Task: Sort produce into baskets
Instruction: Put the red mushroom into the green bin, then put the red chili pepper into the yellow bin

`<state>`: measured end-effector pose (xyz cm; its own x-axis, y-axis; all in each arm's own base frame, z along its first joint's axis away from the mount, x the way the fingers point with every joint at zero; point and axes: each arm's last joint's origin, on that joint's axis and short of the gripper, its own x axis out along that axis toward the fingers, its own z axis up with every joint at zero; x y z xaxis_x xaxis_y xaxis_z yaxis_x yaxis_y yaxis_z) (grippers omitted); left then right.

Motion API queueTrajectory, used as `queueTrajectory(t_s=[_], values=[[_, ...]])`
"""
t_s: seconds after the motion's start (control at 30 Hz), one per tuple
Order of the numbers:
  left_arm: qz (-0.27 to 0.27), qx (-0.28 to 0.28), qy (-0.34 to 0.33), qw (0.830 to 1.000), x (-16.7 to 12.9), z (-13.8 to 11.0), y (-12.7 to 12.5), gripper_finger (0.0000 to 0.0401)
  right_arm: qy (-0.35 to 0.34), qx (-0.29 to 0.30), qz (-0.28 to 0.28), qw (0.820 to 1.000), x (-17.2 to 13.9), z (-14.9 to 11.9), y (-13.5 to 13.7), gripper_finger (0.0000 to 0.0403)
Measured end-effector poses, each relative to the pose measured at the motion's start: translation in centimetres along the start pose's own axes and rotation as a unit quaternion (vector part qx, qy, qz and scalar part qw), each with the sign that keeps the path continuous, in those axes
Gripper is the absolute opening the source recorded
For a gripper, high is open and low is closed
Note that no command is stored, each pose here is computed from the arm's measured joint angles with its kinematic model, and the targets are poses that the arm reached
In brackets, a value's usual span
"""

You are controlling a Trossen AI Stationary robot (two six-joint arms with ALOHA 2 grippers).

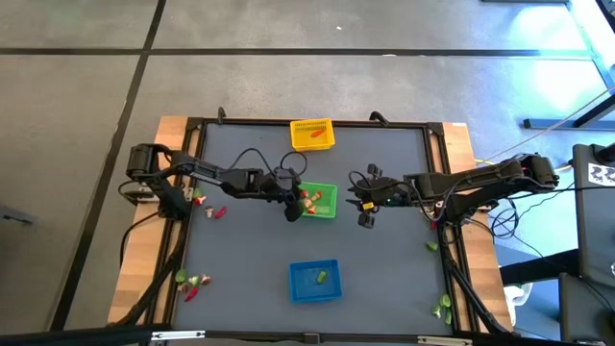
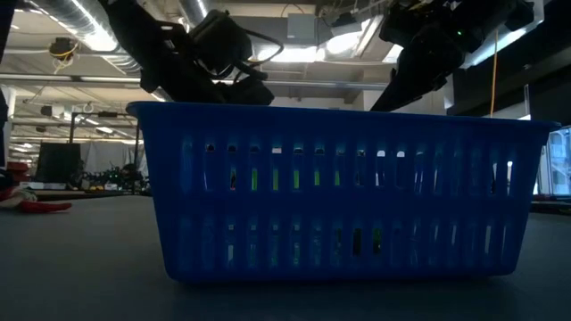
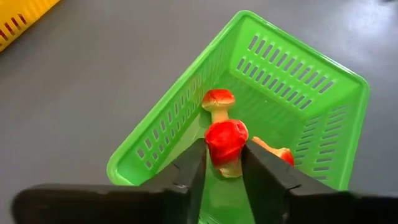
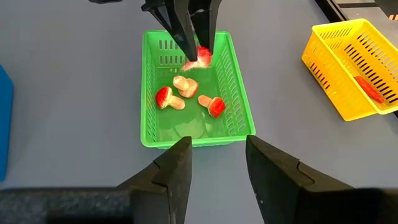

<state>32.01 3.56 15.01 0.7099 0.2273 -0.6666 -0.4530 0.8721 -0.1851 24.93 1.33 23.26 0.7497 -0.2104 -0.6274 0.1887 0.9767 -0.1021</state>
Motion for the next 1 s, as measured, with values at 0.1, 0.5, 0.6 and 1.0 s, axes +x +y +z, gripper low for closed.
queueTrajectory(t_s=[0.1,0.5,0.6,1.0], values=[[-0.001,0.002,-0.001,1.0,-0.1,0.0,0.0,0.014,0.0,0.0,0.0,1.0,0.0,0.0,0.0,0.0152],[-0.008,0.024,-0.018,1.0,-3.2,1.5,-0.1,0.0175,0.0,0.0,0.0,1.0,0.0,0.0,0.0,0.0152],[-0.008,0.029,-0.017,0.999,-4.8,1.9,0.0,0.0171,0.001,0.0,0.0,1.0,0.0,0.0,0.0,0.0152],[0.031,-0.008,0.084,0.996,-11.9,0.6,1.4,0.016,0.0,0.0,0.0,1.0,0.0,0.0,0.0,0.0152]])
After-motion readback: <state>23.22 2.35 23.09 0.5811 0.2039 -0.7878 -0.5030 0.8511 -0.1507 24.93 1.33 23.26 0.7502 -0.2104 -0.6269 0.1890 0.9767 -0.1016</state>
